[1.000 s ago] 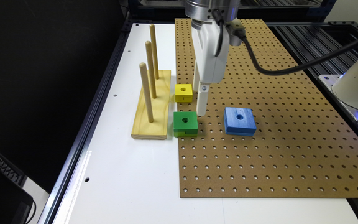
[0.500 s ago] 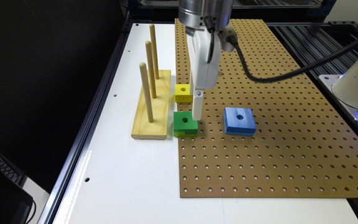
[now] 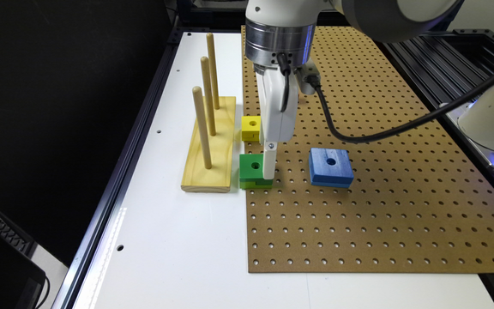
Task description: Pick up green block.
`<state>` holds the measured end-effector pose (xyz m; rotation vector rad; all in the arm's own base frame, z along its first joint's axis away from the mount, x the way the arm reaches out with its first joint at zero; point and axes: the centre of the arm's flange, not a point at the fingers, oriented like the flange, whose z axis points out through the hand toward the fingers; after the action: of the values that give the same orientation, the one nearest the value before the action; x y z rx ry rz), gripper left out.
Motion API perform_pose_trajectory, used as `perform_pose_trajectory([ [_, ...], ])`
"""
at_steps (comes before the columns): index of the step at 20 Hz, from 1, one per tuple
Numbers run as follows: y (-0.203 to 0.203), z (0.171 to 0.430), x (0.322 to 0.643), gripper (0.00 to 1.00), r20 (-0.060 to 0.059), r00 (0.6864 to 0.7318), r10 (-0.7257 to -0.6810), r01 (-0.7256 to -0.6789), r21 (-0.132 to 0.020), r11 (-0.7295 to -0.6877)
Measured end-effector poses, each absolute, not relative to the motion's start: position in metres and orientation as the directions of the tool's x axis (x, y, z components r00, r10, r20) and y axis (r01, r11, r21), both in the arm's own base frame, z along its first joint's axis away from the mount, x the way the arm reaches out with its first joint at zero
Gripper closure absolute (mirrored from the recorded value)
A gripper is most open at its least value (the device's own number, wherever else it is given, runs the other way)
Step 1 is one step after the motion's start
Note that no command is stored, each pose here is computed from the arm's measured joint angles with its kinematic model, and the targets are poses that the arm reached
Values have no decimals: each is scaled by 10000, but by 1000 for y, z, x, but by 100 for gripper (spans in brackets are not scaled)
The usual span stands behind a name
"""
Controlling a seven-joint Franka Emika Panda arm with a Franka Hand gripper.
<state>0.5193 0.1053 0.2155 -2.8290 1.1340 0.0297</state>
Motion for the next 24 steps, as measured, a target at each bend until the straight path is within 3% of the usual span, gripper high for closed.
perform_pose_trajectory([
  [9, 106, 203, 521, 0, -570, 7226, -6889, -6911, -818, -7182],
  [16, 109, 199, 537, 0, -565, 7223, -6893, -6912, -949, -7164],
  [24, 109, 197, 537, 0, -580, 7224, -6890, -6911, -939, -7166],
])
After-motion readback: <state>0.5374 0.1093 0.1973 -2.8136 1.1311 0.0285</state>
